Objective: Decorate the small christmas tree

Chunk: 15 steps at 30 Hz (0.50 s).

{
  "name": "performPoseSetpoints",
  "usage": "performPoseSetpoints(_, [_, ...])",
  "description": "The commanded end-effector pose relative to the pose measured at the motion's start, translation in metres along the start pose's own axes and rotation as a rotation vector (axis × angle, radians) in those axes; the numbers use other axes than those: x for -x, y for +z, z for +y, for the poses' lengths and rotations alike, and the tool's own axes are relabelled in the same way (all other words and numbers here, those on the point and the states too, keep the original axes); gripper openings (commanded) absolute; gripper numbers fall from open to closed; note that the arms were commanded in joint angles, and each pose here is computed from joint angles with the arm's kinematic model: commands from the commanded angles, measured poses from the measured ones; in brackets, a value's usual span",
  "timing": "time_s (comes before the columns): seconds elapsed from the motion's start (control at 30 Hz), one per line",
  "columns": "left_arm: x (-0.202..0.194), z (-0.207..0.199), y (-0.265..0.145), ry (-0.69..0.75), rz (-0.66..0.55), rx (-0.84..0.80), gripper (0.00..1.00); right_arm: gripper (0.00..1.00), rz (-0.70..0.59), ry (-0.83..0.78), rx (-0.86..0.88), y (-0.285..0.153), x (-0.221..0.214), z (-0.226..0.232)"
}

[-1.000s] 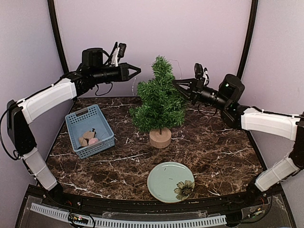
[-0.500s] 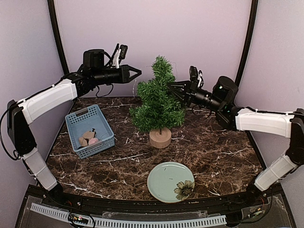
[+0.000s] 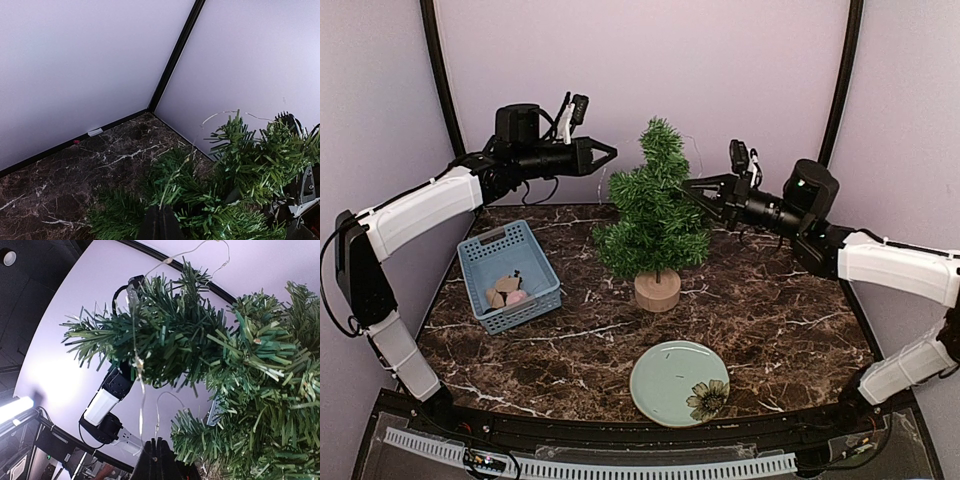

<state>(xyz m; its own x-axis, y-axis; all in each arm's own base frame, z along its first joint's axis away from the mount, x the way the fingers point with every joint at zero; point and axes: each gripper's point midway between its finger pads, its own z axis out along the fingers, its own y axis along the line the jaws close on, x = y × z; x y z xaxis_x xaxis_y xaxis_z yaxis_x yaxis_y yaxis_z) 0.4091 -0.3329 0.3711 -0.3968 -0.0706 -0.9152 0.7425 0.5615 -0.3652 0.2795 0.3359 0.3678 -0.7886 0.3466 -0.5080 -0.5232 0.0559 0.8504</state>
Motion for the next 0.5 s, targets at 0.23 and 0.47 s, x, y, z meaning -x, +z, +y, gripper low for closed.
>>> performPoseSetpoints(0.23, [0.007,-0.015,-0.004,0.038,-0.016,-0.034,0.0,0.0,-0.005,0.058,0.03,-0.014,0.004,-0.005])
performPoseSetpoints(0.47, [0.002,-0.015,-0.004,0.036,0.005,-0.027,0.0,0.0,0.025,0.049,0.096,0.007,0.003,0.011])
